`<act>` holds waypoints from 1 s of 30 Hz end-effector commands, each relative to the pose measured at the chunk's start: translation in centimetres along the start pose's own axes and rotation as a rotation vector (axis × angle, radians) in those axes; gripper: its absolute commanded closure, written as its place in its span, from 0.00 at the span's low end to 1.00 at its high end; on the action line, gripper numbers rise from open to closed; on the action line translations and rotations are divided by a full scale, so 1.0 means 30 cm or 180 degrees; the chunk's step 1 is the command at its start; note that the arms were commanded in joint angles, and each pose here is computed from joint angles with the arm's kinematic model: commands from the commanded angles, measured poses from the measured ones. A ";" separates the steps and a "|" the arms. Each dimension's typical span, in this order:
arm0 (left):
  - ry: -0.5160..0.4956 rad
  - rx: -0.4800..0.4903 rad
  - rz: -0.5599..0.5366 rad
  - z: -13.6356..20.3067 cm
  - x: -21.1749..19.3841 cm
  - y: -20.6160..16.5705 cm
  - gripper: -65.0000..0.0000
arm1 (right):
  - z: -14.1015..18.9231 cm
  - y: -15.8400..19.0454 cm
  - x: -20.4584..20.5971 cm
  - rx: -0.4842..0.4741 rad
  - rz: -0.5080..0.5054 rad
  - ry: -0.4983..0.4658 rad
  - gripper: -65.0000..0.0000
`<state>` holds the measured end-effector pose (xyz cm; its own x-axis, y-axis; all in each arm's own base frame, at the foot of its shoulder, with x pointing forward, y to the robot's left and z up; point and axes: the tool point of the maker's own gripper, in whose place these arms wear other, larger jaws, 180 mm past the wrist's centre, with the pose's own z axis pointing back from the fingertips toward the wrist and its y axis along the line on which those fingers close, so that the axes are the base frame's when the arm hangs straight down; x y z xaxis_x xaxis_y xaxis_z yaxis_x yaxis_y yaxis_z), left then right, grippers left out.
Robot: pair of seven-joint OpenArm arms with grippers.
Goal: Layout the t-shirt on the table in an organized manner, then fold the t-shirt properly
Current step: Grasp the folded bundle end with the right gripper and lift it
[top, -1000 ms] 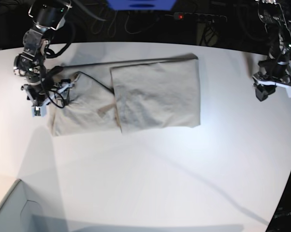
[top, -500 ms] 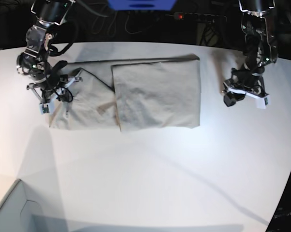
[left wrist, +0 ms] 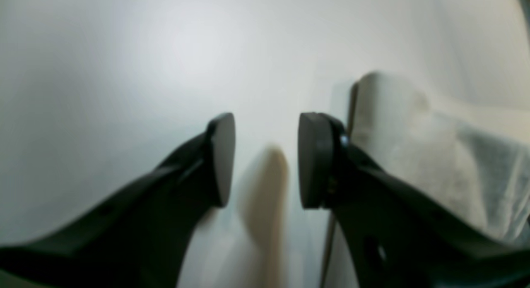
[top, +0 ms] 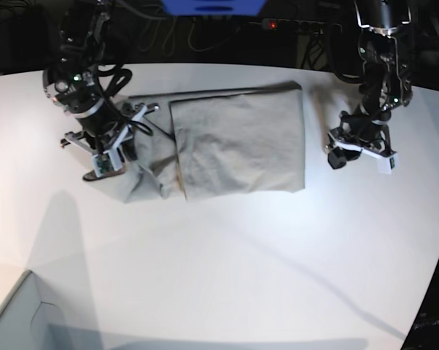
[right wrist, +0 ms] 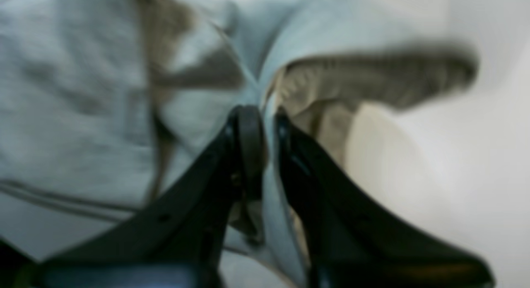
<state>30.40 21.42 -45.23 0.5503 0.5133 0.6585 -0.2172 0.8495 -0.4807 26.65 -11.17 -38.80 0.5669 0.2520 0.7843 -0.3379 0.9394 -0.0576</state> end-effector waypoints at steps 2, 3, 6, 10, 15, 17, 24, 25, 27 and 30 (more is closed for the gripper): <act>-0.0126 -0.0058 -0.0031 0.001 0.050 -0.013 0.62 | 0.013 0.070 0.090 0.0192 0.0127 -0.0281 1.00; -0.0126 -0.0058 -0.0031 0.001 0.050 -0.013 0.62 | 0.014 0.107 0.099 0.0276 0.0172 -0.0300 1.00; -0.0118 -0.0061 -0.0033 0.001 0.048 -0.015 0.62 | 0.008 0.200 0.136 0.0501 0.0281 -0.0379 1.00; -0.0113 -0.0043 -0.0047 0.005 0.049 -0.005 0.62 | -0.003 0.322 0.201 0.0803 0.0429 -0.0527 1.00; -0.0102 -0.0031 -0.0054 0.008 0.045 0.002 0.62 | -0.022 0.455 0.307 0.1058 0.0574 -0.0755 1.00; -0.0097 -0.0026 -0.0057 0.009 0.042 0.003 0.62 | -0.038 0.509 0.327 0.1180 0.0632 -0.0783 1.00; -0.0056 0.0016 -0.0086 0.022 0.030 0.028 0.62 | -0.156 0.609 0.286 0.1412 0.0706 -0.0544 1.00; -0.0056 0.0030 -0.0105 0.025 0.036 0.036 0.62 | -0.165 0.617 0.285 0.1419 0.0720 -0.0532 1.00; -0.0057 0.0043 -0.0120 0.026 0.040 0.042 0.62 | -0.172 0.634 0.288 0.1442 0.0762 -0.0530 1.00; -0.0063 0.0043 -0.0122 0.024 0.045 0.042 0.62 | -0.167 0.660 0.298 0.1499 0.0816 -0.0555 1.00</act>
<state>29.24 22.94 -45.70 0.5731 0.4840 0.6613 -0.2255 0.8689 -0.4406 27.92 10.07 -37.87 0.3330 0.4320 0.8382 -0.7784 0.6277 -0.0142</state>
